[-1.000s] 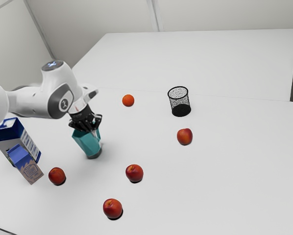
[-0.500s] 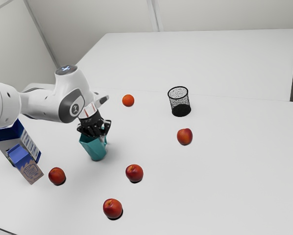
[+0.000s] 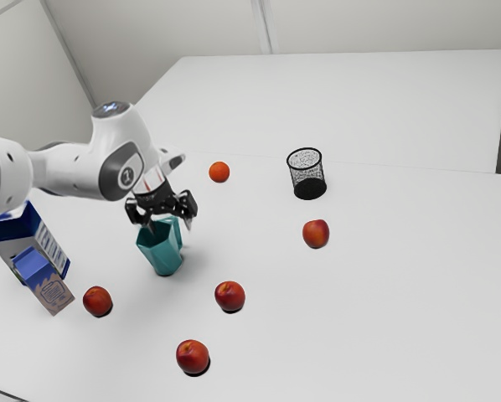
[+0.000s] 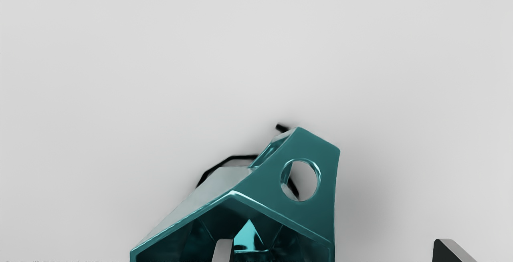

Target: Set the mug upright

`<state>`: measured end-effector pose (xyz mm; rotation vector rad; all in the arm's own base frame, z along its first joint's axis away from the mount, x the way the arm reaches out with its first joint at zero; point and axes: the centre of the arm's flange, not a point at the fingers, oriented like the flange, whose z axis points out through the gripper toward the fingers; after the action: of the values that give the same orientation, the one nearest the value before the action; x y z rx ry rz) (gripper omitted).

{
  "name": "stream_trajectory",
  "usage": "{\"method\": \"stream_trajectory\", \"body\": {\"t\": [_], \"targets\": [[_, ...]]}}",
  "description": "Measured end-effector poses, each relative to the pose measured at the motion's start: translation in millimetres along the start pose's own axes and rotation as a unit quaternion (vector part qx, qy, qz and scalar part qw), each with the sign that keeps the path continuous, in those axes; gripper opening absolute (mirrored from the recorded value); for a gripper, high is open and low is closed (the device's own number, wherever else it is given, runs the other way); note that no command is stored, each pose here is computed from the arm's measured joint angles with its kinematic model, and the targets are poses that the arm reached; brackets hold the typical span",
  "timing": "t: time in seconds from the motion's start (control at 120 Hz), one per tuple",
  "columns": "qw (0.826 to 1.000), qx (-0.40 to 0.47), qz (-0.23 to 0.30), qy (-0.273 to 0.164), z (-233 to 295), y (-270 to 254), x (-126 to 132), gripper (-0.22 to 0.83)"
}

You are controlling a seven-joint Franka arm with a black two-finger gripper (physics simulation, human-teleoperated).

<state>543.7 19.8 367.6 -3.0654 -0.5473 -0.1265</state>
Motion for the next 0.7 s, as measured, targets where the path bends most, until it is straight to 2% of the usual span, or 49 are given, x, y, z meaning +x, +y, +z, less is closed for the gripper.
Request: {"method": "stream_trajectory", "body": {"t": [0.267,0.542,0.7], "targets": [[1.000,-0.013,0.004,-0.002,-34.7,1.4,4.9,0.60],[0.998,-0.013,0.051,0.029,-135.2,1.9,34.4,0.61],[0.997,-0.001,0.068,0.042,-197.4,-22.6,45.3,0.61]]}}
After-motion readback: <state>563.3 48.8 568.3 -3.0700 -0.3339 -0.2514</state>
